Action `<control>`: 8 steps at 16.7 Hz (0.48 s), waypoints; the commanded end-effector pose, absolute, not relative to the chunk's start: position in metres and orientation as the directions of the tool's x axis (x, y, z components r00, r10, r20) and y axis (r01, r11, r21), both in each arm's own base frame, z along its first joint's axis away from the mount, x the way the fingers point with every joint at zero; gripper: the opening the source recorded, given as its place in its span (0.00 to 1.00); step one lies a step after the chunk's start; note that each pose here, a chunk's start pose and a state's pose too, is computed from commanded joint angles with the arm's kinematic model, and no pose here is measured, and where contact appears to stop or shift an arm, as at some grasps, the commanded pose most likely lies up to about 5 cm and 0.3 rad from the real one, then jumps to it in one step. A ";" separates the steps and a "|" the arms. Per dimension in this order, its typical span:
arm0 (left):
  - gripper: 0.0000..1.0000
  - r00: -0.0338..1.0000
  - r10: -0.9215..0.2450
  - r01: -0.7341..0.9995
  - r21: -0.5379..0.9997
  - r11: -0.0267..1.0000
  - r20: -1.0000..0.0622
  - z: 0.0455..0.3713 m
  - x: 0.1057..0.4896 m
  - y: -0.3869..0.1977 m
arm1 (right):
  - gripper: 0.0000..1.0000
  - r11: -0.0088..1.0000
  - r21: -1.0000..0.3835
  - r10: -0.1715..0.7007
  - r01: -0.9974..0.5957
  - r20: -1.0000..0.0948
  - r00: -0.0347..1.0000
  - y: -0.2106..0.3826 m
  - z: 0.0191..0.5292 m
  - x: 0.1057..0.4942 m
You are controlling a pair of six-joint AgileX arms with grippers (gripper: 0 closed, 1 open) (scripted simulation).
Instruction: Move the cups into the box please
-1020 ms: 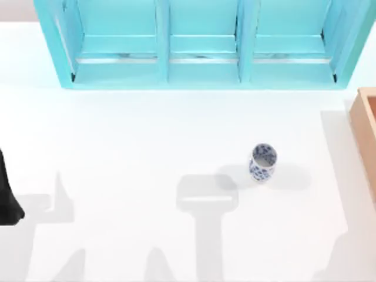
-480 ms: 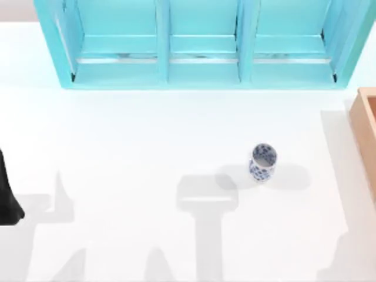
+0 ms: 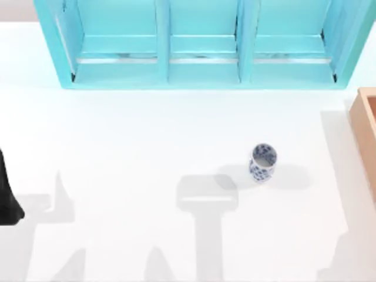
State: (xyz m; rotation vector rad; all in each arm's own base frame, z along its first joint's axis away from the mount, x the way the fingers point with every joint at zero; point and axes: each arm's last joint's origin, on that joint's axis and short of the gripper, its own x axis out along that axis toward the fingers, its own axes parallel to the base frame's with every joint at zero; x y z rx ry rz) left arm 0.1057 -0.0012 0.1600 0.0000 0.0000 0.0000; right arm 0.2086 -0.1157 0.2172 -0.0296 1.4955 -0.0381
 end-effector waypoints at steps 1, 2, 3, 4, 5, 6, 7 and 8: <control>1.00 1.000 0.000 0.000 0.000 1.000 0.000 0.160 0.106 -0.001 | 0.98 0.999 -0.043 -0.044 0.007 -0.996 0.075 -0.116 0.217 0.209; 1.00 1.000 0.000 0.000 0.000 1.000 0.000 0.160 0.106 -0.001 | 1.00 0.999 -0.043 -0.044 0.007 -0.996 0.075 -0.116 0.217 0.209; 1.00 1.000 0.000 0.000 0.000 1.000 0.000 0.160 0.106 -0.001 | 1.00 0.999 -0.043 -0.044 0.007 -0.996 0.075 -0.116 0.217 0.209; 1.00 1.000 0.000 0.000 0.000 1.000 0.000 0.160 0.106 -0.001 | 1.00 0.999 -0.043 -0.044 0.007 -0.996 0.075 -0.116 0.217 0.209; 1.00 1.000 0.000 0.000 0.000 1.000 0.000 0.160 0.106 -0.001 | 1.00 0.999 -0.043 -0.044 0.007 -0.996 0.075 -0.116 0.217 0.209; 1.00 1.000 0.000 0.000 0.000 1.000 0.000 0.160 0.106 -0.001 | 1.00 0.999 -0.043 -0.044 0.007 -0.996 0.075 -0.116 0.217 0.209; 1.00 1.000 0.000 0.000 0.000 1.000 0.000 0.160 0.106 -0.001 | 1.00 0.999 -0.043 -0.044 0.007 -0.996 0.075 -0.116 0.217 0.209; 1.00 1.000 0.000 0.000 0.000 1.000 0.000 0.160 0.106 -0.001 | 1.00 0.999 -0.043 -0.044 0.007 -0.996 0.075 -0.116 0.217 0.209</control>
